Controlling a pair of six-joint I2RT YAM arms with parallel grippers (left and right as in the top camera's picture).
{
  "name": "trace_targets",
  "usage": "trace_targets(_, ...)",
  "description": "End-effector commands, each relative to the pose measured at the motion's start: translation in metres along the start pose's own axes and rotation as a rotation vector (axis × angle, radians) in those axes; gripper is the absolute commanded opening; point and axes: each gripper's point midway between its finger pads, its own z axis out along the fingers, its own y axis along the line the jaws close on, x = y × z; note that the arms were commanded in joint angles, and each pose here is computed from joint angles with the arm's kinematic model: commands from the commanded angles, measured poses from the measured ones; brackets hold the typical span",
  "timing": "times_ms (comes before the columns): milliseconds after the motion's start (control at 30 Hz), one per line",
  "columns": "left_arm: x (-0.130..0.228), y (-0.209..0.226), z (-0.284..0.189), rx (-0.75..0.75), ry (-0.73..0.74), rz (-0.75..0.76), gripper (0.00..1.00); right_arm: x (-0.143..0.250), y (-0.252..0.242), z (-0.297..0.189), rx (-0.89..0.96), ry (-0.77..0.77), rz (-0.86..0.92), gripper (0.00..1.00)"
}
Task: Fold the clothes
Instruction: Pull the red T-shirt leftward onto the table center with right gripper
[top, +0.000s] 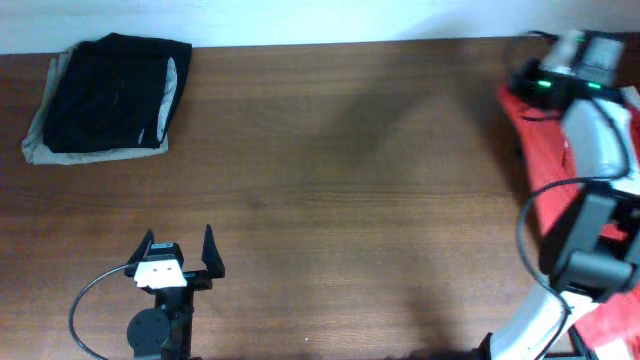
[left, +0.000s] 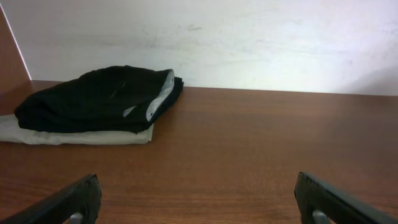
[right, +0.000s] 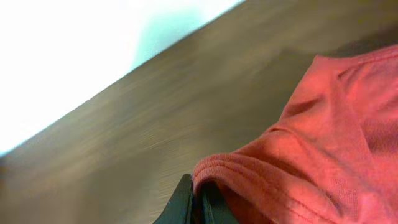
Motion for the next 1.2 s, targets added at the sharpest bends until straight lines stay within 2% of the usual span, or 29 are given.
trace_targets(0,0.002,0.002,0.0,-0.006,0.004,0.019,0.99,0.021,0.107,0.007,-0.16,0.011,-0.144,0.04)
trace_targets(67,0.002,0.002,0.0,-0.006,0.004,0.019,0.99,0.044,0.157,0.015,-0.232,0.033,-0.192,0.04)
trace_targets(100,0.002,0.002,0.0,-0.006,0.004,0.019,0.99,0.067,0.2,0.021,-0.296,0.049,-0.229,0.04)
trace_targets(267,0.002,0.002,0.0,-0.006,0.004,0.019,0.99,0.146,0.296,0.028,-0.45,0.126,-0.338,0.05)
trace_targets(433,0.002,0.002,0.0,-0.006,0.004,0.019,0.99,0.24,0.359,0.024,-0.545,0.255,-0.431,0.05)
trace_targets(567,0.002,0.002,0.0,-0.006,0.004,0.019,0.99,0.304,0.389,0.012,-0.595,0.344,-0.5,0.05)
trace_targets(667,0.002,0.002,0.0,-0.006,0.004,0.019,0.99,0.345,0.408,-0.002,-0.634,0.393,-0.554,0.09)
trace_targets(767,0.002,0.002,0.0,-0.006,0.004,0.019,0.99,0.346,0.412,-0.002,-0.624,0.371,-0.562,0.16)
trace_targets(833,0.002,0.002,0.0,-0.006,0.004,0.019,0.99,0.331,0.408,0.004,-0.6,0.339,-0.552,0.34)
trace_targets(900,0.002,0.002,0.0,-0.006,0.004,0.019,0.99,0.307,0.4,0.009,-0.582,0.316,-0.527,0.4)
trace_targets(933,0.002,0.002,0.0,-0.006,0.004,0.019,0.99,0.295,0.396,0.011,-0.575,0.312,-0.513,0.49)
trace_targets(967,0.002,0.002,0.0,-0.006,0.004,0.019,0.99,0.277,0.39,0.011,-0.573,0.314,-0.49,0.64)
trace_targets(1000,0.002,0.002,0.0,-0.006,0.004,0.019,0.99,0.261,0.383,0.012,-0.569,0.316,-0.482,0.7)
trace_targets(1033,0.002,0.002,0.0,-0.006,0.004,0.019,0.99,0.244,0.371,0.013,-0.552,0.319,-0.47,0.82)
trace_targets(1067,0.002,0.002,0.0,-0.006,0.004,0.019,0.99,0.228,0.357,0.015,-0.514,0.322,-0.455,0.87)
trace_targets(1133,0.002,0.002,0.0,-0.006,0.004,0.019,0.99,0.194,0.318,0.018,-0.425,0.335,-0.415,0.88)
trace_targets(1167,0.002,0.002,0.0,-0.006,0.004,0.019,0.99,0.183,0.302,0.019,-0.395,0.344,-0.386,0.93)
